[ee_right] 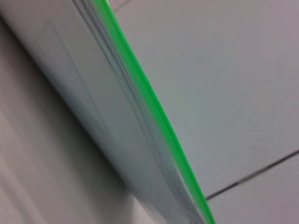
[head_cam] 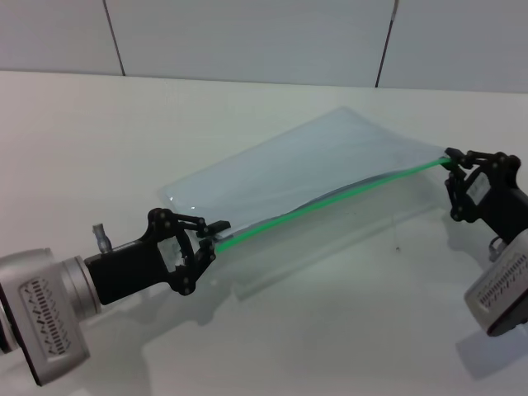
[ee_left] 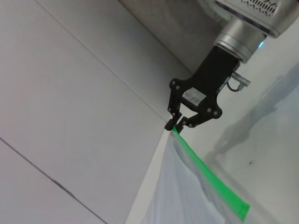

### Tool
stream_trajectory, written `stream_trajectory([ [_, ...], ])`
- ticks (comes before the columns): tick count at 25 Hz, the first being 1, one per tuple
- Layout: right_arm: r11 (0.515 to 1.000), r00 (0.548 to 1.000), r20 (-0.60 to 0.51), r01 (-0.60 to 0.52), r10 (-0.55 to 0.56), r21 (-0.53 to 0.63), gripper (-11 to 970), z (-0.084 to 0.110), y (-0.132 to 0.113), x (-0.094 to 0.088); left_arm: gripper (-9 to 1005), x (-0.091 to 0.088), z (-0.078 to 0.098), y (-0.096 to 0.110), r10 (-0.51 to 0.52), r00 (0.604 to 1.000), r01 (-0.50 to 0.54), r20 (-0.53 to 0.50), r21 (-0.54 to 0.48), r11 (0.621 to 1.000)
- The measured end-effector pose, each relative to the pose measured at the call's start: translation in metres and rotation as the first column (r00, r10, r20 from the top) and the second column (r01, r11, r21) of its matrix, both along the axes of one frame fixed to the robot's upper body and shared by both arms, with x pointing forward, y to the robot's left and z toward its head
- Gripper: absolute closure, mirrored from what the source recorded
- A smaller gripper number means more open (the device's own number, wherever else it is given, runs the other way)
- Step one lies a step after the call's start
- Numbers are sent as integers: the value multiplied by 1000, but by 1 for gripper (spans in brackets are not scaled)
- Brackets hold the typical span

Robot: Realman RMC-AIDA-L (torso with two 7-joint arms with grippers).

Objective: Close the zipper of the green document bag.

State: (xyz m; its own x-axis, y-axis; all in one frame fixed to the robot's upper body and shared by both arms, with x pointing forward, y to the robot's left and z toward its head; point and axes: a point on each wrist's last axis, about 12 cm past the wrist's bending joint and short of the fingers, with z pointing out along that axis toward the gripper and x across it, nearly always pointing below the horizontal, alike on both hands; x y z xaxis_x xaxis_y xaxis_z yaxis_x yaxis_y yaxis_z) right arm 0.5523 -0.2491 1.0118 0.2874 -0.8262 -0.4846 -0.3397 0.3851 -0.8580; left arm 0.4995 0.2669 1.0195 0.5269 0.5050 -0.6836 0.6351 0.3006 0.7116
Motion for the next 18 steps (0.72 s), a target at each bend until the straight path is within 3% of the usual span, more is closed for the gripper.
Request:
stream_trajectory([
  [10, 985, 990, -13, 144, -144, 98, 880, -3, -13, -7, 950, -2, -1, 5, 48, 996, -49, 73, 23, 999],
  [15, 948, 970, 73, 209, -233, 241, 879, 4, -22, -26, 911, -3, 5, 21, 255, 962, -245, 98, -104, 964],
  [18, 917, 954, 147, 198, -262, 346, 769, 11, -24, -44, 844, -5, 11, 36, 395, 912, -367, 111, -209, 906],
])
